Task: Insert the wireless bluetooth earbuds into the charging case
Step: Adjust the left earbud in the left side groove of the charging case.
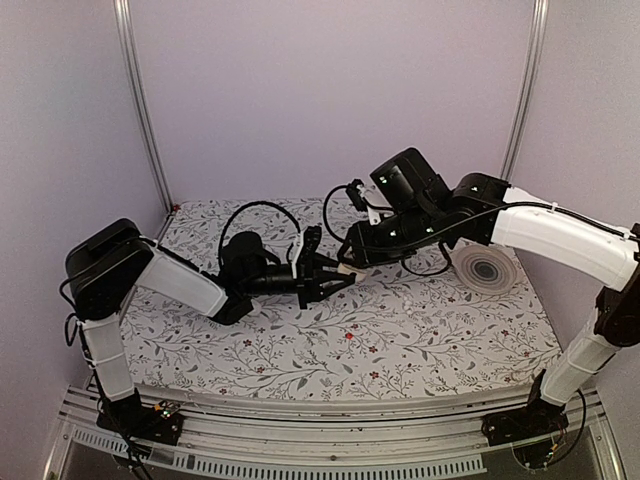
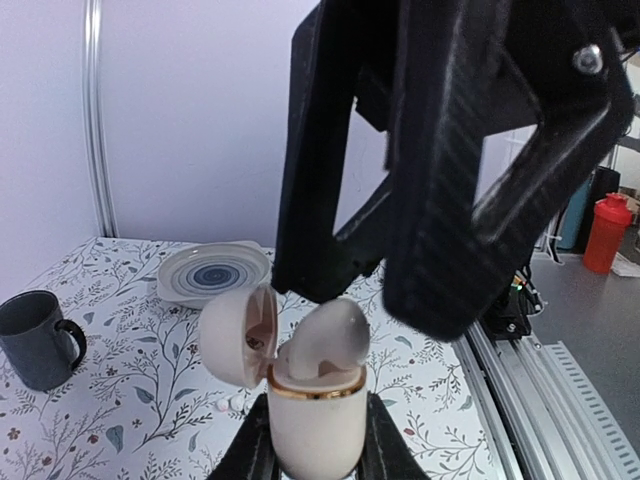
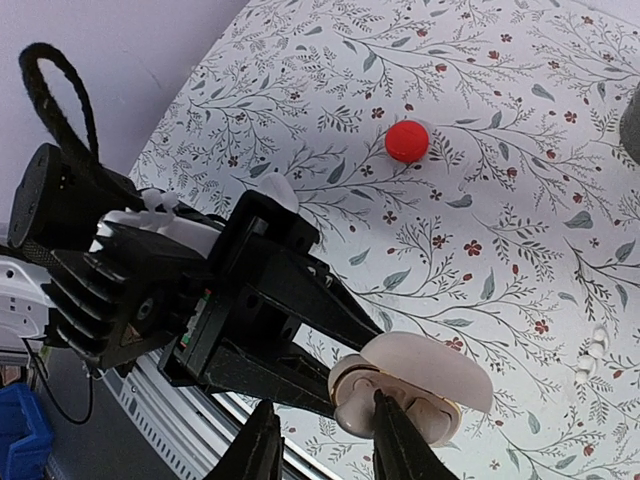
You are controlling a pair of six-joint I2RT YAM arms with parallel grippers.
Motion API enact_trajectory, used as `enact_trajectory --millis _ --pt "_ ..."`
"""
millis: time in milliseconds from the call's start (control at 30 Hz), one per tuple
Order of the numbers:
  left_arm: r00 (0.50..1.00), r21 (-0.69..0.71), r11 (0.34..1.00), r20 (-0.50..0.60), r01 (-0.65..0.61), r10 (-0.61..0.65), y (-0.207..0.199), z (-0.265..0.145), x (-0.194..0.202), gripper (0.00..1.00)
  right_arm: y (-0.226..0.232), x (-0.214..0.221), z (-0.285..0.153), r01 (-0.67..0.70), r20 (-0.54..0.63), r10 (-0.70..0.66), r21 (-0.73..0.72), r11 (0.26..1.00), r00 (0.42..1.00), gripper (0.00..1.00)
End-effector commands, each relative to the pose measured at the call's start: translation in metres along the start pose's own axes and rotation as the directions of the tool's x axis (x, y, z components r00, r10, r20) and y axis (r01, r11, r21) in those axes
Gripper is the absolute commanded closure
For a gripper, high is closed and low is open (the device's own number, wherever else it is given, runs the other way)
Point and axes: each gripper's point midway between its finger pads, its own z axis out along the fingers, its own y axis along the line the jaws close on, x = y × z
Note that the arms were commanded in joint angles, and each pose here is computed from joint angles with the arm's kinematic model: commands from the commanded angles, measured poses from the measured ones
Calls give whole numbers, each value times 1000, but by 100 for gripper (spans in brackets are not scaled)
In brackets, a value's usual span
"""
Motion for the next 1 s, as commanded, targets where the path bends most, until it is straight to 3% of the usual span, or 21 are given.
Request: enact_trajectory --millis 0,567,967 --pt "999 -11 999 23 -40 40 -1 1 -17 100 -7 0 0 -5 -8 6 58 998 1000 68" --pt "999 -10 999 17 -37 37 -2 1 -16 100 -13 7 16 21 -25 -18 129 991 1000 79" --pt "997 102 993 59 -53 47 -28 -7 -29 100 -18 15 9 175 -29 -172 133 976 985 79"
